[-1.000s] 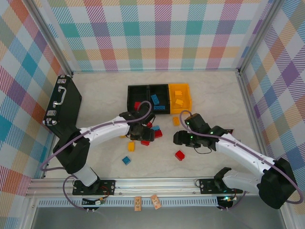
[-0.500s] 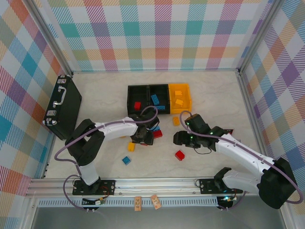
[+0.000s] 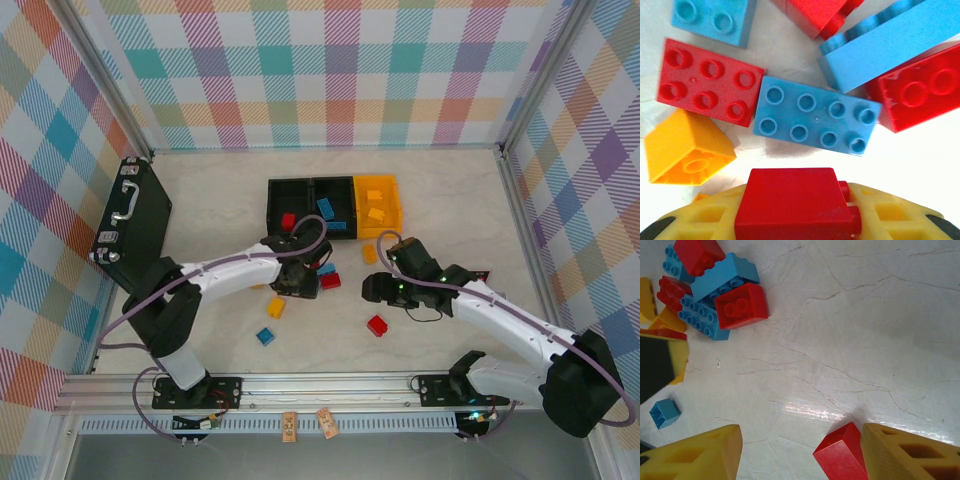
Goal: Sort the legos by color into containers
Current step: Pick up the lego from the center of the table, then place the lego in the container.
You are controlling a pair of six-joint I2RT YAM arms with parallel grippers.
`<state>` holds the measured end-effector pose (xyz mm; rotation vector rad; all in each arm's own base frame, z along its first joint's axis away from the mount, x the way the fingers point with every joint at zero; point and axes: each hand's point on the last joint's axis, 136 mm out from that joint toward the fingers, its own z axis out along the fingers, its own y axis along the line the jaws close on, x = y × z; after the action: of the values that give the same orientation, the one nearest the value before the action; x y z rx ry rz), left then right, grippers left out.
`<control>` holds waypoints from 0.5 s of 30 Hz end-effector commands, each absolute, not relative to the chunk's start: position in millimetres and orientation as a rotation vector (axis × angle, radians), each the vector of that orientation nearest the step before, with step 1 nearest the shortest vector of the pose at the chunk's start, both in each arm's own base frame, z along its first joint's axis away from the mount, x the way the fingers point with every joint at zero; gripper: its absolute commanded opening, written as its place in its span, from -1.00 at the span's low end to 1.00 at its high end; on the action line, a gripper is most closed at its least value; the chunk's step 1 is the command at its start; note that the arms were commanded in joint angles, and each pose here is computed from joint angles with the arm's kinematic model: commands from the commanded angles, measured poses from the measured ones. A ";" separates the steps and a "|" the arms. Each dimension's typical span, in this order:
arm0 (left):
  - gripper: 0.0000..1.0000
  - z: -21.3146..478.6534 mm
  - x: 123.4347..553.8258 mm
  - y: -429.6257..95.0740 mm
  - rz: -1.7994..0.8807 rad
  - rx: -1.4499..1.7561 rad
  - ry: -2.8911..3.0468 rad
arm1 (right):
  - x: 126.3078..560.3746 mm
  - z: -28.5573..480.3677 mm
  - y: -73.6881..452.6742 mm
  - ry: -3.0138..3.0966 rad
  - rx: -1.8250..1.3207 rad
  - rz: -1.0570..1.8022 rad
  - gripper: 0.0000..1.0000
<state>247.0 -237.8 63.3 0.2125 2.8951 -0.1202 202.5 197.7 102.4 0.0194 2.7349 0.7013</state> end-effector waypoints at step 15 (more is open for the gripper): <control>-0.34 135.6 324.3 -215.5 -0.151 0.021 2.744 | 257.0 157.8 250.3 2.572 -0.091 0.852 0.29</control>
<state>309.3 -223.7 126.0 0.0241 2.7566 -0.1882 244.2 238.5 139.0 -0.0402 2.6351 0.8123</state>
